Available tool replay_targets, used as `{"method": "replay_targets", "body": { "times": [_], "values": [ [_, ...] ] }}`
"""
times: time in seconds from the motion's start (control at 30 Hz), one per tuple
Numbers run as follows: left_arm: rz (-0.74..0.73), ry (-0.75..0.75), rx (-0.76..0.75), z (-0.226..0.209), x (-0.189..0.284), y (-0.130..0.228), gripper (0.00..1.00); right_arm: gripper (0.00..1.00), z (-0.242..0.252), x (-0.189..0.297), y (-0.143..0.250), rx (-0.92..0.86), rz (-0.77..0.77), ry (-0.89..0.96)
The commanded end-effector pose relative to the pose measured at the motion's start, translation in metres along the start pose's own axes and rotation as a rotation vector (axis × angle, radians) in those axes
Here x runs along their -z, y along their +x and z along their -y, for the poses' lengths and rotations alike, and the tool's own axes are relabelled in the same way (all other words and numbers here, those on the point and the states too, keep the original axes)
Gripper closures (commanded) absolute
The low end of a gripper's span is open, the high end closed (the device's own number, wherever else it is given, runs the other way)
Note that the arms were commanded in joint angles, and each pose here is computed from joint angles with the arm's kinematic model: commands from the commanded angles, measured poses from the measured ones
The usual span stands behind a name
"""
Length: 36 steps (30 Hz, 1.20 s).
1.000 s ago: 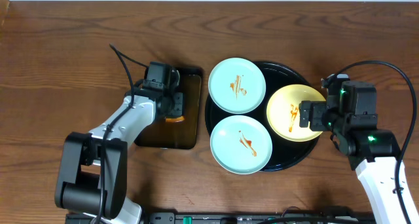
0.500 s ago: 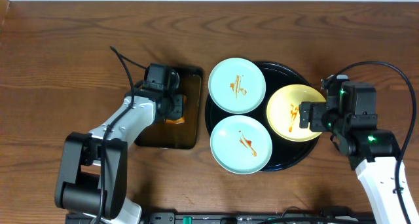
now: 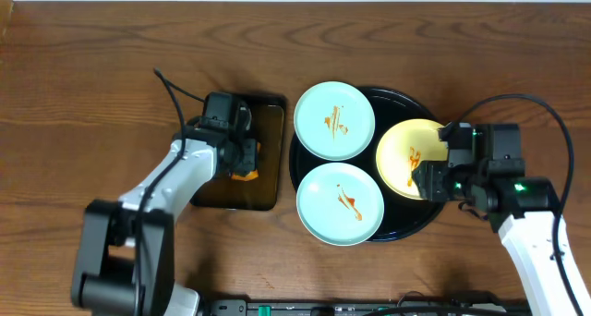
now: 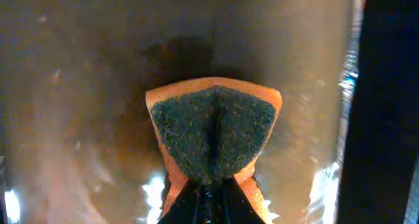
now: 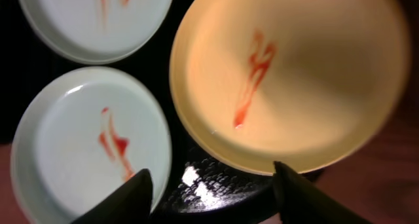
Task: Clean dirty plates on tray and stack at the side
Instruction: 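Move right gripper to the lower pale green plate rim and grip it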
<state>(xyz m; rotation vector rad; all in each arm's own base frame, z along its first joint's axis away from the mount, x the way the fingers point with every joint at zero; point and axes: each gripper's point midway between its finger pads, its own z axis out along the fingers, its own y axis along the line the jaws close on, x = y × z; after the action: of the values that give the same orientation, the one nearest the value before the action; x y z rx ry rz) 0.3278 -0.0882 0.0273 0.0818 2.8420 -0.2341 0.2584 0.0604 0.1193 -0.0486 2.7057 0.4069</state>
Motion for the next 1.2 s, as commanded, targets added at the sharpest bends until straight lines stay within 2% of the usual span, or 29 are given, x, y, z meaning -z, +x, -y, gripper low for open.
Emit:
{"method": "replay_targets", "body": {
  "times": [0.0,0.2,0.37,0.57,0.77,1.0,1.17],
  "values": [
    [0.083,0.034,0.010,0.010,0.031,-0.013,0.93,0.47,-0.014,-0.005,0.004,-0.015,-0.052,-0.083],
    [0.139,0.076,0.010,0.018,0.059,-0.017,0.92,0.61,-0.020,-0.030,0.032,-0.019,-0.182,-0.116],
    [0.143,0.076,0.009,0.019,0.061,-0.017,0.93,0.74,-0.031,-0.048,0.051,-0.025,-0.252,-0.190],
    [0.147,0.077,0.009,0.019,0.061,-0.018,0.92,0.74,-0.031,-0.065,0.068,-0.045,-0.302,-0.195],
    [0.147,0.077,0.009,0.019,0.061,-0.018,0.93,0.80,-0.033,-0.077,0.079,-0.064,-0.314,-0.204],
    [0.146,0.077,0.009,0.019,0.061,-0.017,0.93,0.80,-0.042,-0.084,0.085,-0.058,-0.312,-0.219],
    [0.146,0.077,0.009,0.019,0.061,-0.017,0.92,0.80,-0.034,-0.088,0.089,-0.108,-0.316,-0.141]
  ]
}}
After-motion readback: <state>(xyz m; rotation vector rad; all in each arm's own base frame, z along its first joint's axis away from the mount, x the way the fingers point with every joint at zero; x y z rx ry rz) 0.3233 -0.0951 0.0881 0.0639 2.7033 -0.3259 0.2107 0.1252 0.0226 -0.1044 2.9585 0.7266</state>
